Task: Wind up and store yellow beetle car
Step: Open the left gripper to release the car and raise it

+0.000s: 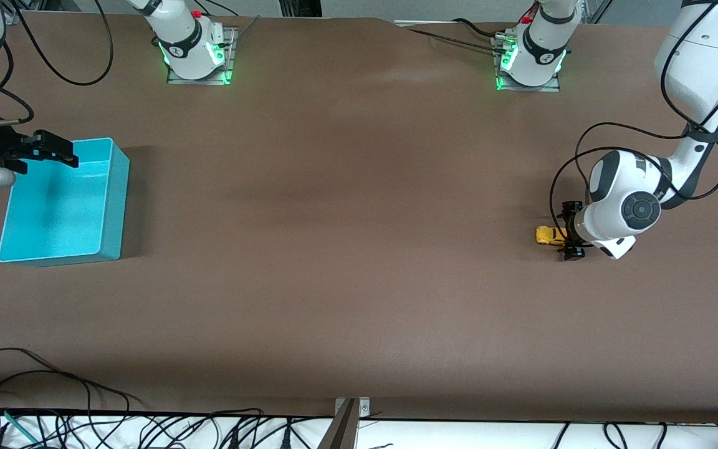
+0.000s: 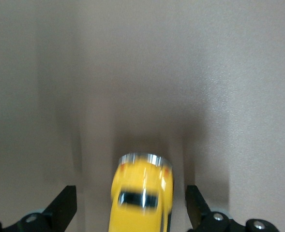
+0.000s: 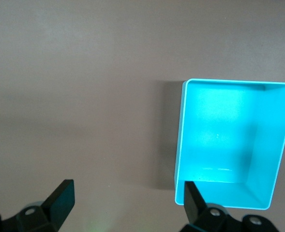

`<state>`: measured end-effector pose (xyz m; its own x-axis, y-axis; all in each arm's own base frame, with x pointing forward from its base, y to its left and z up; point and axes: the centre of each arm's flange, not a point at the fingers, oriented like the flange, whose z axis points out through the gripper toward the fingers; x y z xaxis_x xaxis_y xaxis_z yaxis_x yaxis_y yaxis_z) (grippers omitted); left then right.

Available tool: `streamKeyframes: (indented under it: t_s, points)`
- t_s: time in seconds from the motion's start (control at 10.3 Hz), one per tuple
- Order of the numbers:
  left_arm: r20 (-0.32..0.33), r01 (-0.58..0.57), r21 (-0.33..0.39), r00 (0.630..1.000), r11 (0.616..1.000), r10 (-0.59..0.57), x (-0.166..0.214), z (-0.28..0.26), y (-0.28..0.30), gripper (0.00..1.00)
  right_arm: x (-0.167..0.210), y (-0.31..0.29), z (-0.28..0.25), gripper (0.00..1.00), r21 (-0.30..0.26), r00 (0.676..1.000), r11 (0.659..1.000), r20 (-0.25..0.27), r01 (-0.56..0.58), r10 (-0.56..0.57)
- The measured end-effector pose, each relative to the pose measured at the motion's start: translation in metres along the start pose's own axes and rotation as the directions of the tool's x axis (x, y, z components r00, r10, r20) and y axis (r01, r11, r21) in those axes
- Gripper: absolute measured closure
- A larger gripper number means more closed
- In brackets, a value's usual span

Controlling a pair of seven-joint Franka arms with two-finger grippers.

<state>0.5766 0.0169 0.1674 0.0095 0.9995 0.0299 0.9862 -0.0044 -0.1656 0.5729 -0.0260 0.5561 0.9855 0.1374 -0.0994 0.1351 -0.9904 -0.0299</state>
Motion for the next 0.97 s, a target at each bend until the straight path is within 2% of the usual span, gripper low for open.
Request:
streamKeyframes:
  t_s: [0.58, 0.78, 0.97]
  points:
    - [0.0, -0.015, -0.02, 1.0, 1.0, 0.015, -0.009, -0.011, 0.003, 0.0, 0.0, 0.0, 0.0, 0.0, 0.0, 1.0, 1.0, 0.0, 0.0, 0.0]
    - [-0.016, -0.068, -0.045, 0.998, 0.997, 0.068, -0.015, -0.039, 0.009, 0.0, 0.0, 0.0, 0.0, 0.0, 0.0, 1.0, 1.0, 0.0, 0.0, 0.0]
    - [-0.049, -0.169, -0.064, 0.985, 0.984, 0.166, -0.014, -0.082, 0.015, 0.0, 0.0, 0.0, 0.0, 0.0, 0.0, 1.0, 1.0, 0.001, 0.0, 0.0]
